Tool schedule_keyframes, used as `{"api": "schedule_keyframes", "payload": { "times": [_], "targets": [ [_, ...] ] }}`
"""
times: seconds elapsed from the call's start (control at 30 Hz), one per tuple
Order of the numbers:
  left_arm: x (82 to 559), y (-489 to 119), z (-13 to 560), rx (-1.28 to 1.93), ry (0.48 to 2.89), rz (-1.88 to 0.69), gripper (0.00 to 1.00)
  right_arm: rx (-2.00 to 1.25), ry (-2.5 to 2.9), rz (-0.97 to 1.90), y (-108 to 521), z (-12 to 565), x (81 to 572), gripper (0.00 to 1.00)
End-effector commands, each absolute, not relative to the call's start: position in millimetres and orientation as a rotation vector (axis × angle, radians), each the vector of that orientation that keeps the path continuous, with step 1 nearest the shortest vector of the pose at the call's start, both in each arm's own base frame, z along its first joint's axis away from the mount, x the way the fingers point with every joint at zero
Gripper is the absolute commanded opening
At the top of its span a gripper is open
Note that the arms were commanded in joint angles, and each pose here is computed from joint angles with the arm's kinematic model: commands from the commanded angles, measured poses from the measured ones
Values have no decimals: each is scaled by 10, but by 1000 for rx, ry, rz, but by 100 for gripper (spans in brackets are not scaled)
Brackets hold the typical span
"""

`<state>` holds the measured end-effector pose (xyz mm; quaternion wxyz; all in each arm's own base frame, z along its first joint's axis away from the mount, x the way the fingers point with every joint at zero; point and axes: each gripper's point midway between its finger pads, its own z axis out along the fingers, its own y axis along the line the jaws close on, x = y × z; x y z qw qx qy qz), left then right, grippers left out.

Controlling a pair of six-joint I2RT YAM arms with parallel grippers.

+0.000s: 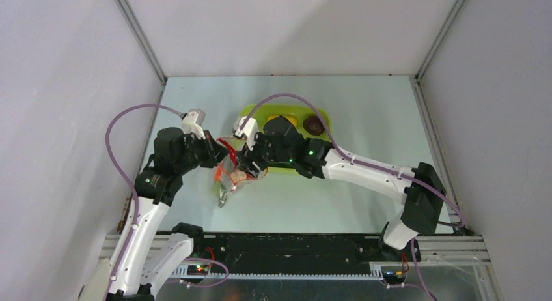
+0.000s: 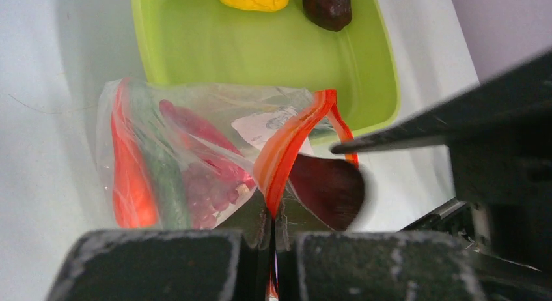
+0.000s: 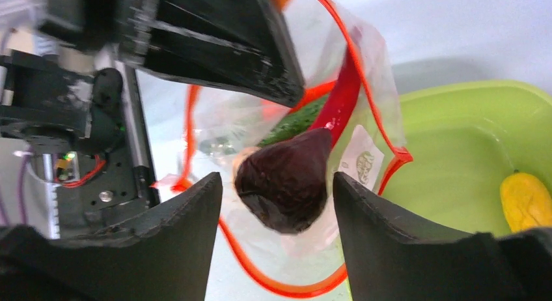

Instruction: Place the food in the zip-top bag and seal the zipper

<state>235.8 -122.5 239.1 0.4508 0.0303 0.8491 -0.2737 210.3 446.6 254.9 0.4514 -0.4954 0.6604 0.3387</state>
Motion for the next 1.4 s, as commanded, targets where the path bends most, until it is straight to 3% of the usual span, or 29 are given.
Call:
{"api": "schedule_keyframes", "payload": {
  "times": [0.0, 0.07, 0.1, 0.17, 0.4, 0.6, 0.77, 1.0, 1.37],
  "targets": [
    [2343, -1296, 2628, 102, 1982, -733, 1, -1139, 1651, 811, 4571, 2519, 2225, 71],
    [2332, -1305, 2632, 101, 1980, -744, 1, -1133, 1671, 791, 4574, 2492, 2242, 80],
    [2331, -1311, 2626, 97, 1983, -749, 0, -1127, 1675, 778, 4569, 2493, 2257, 92],
    [2339, -1315, 2625, 92, 1986, -752, 0, -1126, 1674, 765, 4542, 2532, 2260, 99],
    [2398, -1232, 2605, 59, 2001, -690, 0, -966, 1652, 660, 4270, 2901, 2473, 99],
    [2468, -1075, 2525, -15, 2045, -585, 0, -582, 1705, 596, 3693, 3117, 3049, 99],
    [2453, -1043, 2533, -16, 2031, -567, 0, -409, 1859, 649, 3286, 2829, 3500, 99],
    [2463, -991, 2496, -37, 2041, -534, 0, -472, 1967, 170, 2777, 2098, 4098, 99],
    [2472, -969, 2437, -59, 2061, -520, 0, -575, 2112, -131, 2496, 1427, 4492, 99]
  ]
}}
